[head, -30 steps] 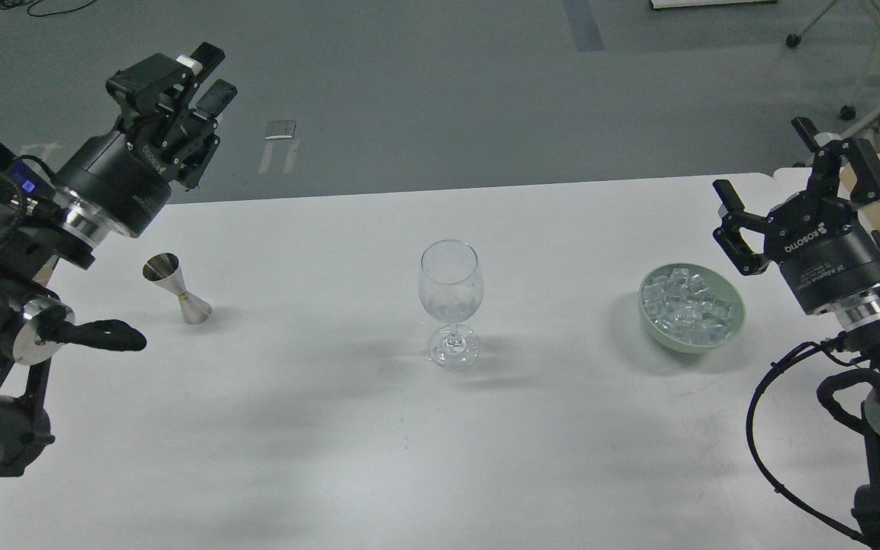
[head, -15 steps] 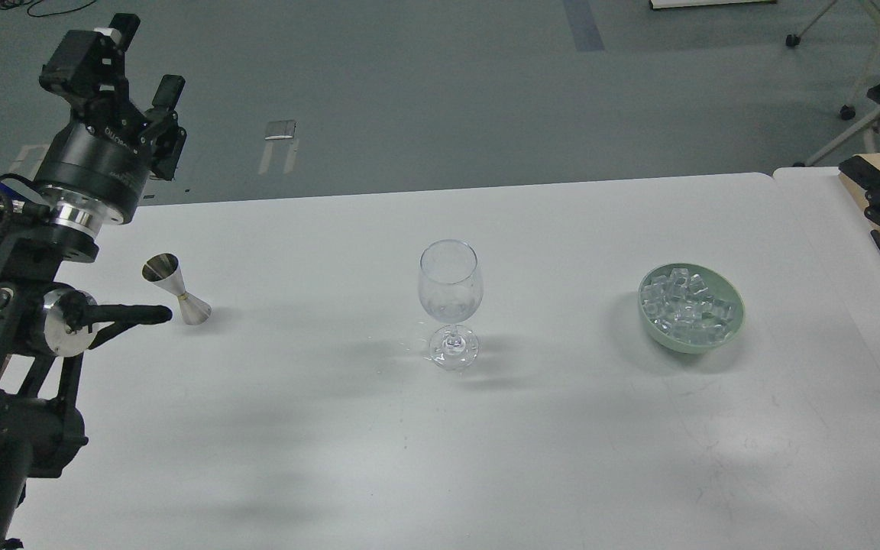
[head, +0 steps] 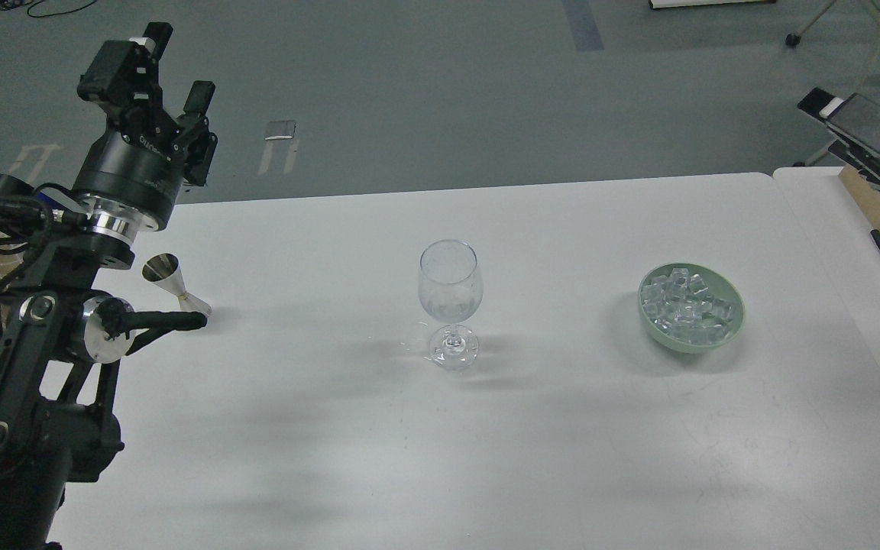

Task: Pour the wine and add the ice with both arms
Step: 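Move the right gripper over the green bowl of ice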

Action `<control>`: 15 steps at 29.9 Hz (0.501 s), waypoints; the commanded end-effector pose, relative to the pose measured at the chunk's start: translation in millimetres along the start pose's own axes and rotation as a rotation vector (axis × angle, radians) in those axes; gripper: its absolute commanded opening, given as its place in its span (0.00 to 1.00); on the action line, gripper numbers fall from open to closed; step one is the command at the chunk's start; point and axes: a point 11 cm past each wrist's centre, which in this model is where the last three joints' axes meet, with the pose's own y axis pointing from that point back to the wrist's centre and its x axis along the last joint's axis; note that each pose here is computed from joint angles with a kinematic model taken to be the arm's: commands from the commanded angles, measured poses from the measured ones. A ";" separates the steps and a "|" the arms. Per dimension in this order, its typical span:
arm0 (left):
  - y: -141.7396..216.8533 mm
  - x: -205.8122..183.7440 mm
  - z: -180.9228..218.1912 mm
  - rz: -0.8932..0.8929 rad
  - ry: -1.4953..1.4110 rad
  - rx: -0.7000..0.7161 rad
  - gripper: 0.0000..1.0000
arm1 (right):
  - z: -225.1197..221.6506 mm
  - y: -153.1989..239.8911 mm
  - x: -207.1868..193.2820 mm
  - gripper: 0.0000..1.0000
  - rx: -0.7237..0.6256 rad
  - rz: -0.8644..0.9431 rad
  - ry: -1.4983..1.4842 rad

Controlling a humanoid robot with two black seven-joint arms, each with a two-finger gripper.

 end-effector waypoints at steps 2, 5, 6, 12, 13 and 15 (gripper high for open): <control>0.0 -0.5 -0.2 -0.001 0.002 0.000 0.77 | -4.8 -5.0 -20.3 1.00 0.008 -0.097 0.239; -0.1 -1.3 -0.7 -0.002 0.004 0.000 0.77 | -7.3 -2.9 -30.2 1.00 0.040 -0.192 0.361; -0.2 -1.6 -0.7 -0.002 0.005 -0.001 0.77 | -9.4 -4.8 -30.9 1.00 0.048 -0.213 0.417; -0.5 -1.6 -0.1 -0.004 0.005 -0.001 0.77 | 3.6 -5.9 -42.9 1.00 0.034 -0.279 0.605; -0.4 -1.0 0.0 -0.002 0.003 -0.001 0.77 | 9.9 -6.5 -49.1 1.00 0.022 -0.306 0.646; -0.7 -0.3 1.1 -0.004 -0.001 -0.002 0.77 | 15.4 -6.7 -56.4 1.00 0.032 -0.336 0.633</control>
